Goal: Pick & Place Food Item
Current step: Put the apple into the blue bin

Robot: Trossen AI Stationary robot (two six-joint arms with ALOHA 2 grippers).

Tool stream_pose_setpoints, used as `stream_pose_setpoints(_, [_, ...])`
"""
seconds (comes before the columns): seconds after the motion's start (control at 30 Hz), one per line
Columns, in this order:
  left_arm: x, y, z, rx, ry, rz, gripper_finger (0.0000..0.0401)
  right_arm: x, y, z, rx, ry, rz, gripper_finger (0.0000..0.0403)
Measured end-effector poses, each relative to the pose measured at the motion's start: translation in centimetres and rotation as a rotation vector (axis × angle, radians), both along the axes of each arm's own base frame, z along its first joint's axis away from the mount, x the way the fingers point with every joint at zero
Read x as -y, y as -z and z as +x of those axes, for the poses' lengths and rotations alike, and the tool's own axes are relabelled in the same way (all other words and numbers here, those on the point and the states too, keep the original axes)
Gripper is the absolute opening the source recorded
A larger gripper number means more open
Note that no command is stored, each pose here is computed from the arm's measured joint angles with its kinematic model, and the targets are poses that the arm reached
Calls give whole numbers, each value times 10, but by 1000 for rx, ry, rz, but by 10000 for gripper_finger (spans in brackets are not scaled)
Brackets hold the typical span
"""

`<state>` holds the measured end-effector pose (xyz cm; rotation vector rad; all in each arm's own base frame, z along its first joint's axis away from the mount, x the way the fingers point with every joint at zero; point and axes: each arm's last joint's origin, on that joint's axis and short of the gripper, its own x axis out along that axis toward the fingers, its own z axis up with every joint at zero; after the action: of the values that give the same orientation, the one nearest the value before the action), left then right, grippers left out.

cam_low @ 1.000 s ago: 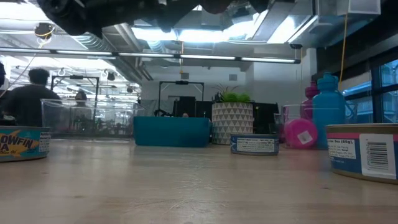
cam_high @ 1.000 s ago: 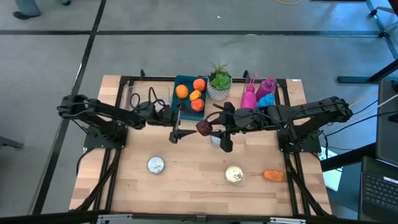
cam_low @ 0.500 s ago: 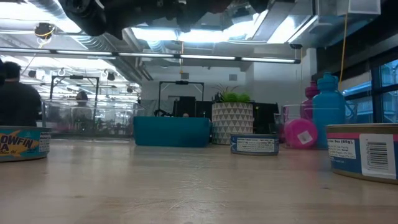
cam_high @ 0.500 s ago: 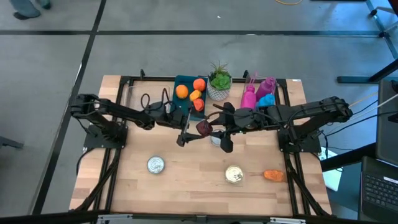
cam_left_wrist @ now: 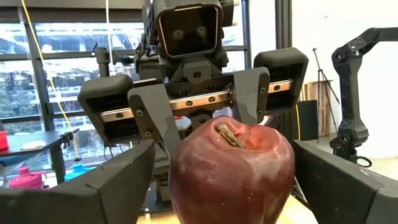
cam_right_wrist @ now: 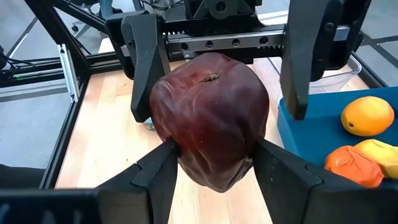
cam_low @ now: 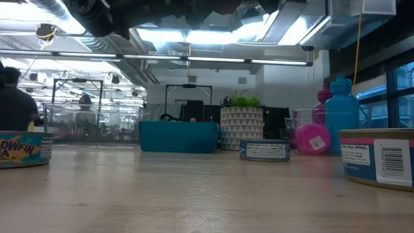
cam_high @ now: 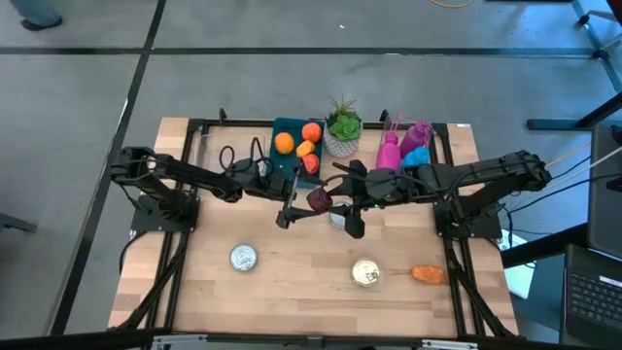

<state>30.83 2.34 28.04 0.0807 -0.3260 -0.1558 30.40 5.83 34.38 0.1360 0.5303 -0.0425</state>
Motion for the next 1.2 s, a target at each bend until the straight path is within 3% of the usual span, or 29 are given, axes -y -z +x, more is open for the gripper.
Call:
stream_pose_setpoints(0.43, [-3,0,0,-4,4,11,276,-5,0,-1,-7,-50,33,208])
stream_pose_setpoints(0.8, [-16,2,-1,-25,-57,29,272,-6,4,-3,-47,0,83,312])
stream_pose_setpoints(0.93, [-40,-1,-10,-86,-194,23,272,-4,15,-12,-182,69,80,325])
stream_pose_setpoints(1.07, [-73,2,-28,-256,-389,0,272,-2,25,-15,-278,146,50,325])
stream_pose_setpoints(1.2, [-111,14,-51,-435,-537,-76,272,-6,30,-13,-294,145,31,319])
